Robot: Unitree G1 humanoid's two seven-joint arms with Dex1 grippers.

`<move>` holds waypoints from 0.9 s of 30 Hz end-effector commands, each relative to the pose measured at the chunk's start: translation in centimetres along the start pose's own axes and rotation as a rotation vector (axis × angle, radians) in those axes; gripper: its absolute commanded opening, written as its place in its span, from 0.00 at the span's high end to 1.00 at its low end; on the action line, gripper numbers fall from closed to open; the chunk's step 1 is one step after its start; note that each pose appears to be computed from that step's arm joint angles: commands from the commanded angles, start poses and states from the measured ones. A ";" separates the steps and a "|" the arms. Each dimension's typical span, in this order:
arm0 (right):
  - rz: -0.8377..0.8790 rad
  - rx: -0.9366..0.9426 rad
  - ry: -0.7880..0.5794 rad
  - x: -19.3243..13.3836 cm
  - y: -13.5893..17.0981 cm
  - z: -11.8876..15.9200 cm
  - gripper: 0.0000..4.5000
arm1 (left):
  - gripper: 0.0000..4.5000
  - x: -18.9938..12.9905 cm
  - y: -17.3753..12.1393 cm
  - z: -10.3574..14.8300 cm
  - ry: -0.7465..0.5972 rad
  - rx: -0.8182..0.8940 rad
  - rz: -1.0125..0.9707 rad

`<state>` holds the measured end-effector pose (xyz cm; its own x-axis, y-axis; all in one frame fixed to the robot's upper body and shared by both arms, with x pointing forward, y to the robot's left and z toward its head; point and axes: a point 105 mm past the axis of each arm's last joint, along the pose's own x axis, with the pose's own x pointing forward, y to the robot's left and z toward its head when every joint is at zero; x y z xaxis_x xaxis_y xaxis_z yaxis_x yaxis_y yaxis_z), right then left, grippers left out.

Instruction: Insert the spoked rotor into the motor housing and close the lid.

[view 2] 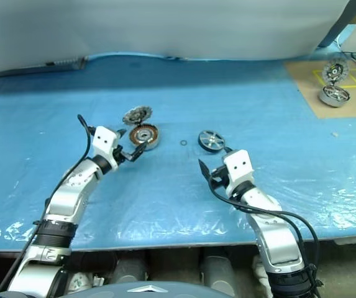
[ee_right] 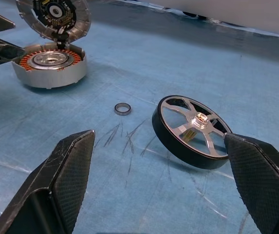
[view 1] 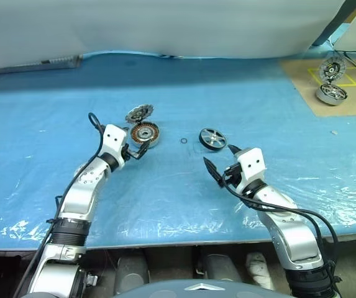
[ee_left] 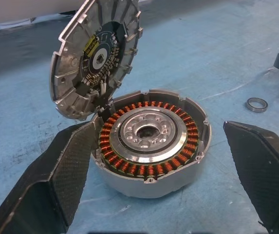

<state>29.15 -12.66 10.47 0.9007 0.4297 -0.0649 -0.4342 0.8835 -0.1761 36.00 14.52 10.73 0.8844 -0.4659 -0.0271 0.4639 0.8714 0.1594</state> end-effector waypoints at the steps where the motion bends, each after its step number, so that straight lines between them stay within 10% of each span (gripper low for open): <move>1: -0.007 -0.014 -0.038 0.0 0.0 0.9 0.00 | 0.00 -0.1 0.0 1.2 -0.037 0.020 -0.002; 27: -0.004 -0.022 -0.025 0.2 0.1 0.6 0.00 | 0.00 0.2 0.1 1.3 -0.018 0.037 -0.025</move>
<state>29.24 -12.71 10.01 0.9024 0.4232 -0.0804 -0.4308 0.8847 -0.1780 35.90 14.25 10.70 0.8735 -0.4845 -0.0475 0.4853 0.8589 0.1639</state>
